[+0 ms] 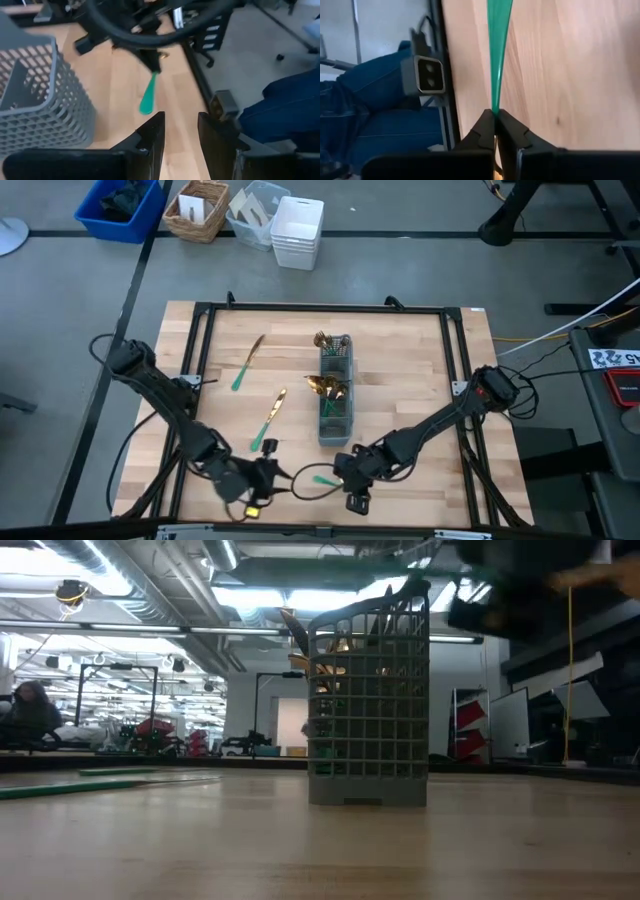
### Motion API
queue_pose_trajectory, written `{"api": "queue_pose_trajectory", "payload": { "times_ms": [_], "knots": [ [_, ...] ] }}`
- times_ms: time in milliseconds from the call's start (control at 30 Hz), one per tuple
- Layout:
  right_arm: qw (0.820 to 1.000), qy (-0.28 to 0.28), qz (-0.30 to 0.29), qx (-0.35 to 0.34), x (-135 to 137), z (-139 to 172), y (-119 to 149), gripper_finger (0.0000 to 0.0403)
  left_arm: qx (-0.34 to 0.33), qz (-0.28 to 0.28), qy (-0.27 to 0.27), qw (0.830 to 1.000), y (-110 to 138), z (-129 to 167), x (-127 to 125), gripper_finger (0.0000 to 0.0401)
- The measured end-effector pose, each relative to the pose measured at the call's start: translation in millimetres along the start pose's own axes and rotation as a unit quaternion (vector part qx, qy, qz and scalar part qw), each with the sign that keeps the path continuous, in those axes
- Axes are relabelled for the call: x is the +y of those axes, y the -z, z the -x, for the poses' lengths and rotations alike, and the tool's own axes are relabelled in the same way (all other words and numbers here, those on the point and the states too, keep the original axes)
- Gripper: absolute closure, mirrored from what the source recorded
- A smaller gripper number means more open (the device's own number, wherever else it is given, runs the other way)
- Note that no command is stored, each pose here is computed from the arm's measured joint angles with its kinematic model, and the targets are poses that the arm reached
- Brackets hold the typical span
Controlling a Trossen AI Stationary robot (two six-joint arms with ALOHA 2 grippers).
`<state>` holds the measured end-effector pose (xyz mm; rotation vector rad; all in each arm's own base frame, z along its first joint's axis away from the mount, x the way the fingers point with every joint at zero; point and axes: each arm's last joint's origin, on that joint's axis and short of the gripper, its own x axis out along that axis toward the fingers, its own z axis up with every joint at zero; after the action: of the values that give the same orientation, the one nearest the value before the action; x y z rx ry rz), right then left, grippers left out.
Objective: Sort silverware
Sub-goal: Put the green spoon into the utensil rack
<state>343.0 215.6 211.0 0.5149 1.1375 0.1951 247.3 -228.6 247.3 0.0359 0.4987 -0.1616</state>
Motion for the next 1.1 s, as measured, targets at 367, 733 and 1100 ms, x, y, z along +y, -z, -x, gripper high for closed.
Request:
{"api": "queue_pose_trajectory", "payload": {
  "times_ms": [367,733,1100],
  "knots": [
    [0.983,-0.039,0.148,-0.097,28.7,41.1,-47.6,0.0394,-0.044,0.005,0.006,0.999,-9.2,28.5,-11.9,0.0292],
    [0.911,-0.044,0.358,-0.199,70.1,99.7,-76.7,0.0394,-0.106,-0.051,-0.021,0.993,-25.2,27.3,-6.5,0.0292],
    [0.813,-0.011,0.535,-0.230,85.6,135.7,-84.8,0.0393,-0.136,-0.072,-0.077,0.985,-41.9,13.4,20.9,0.0292]
  ]
}}
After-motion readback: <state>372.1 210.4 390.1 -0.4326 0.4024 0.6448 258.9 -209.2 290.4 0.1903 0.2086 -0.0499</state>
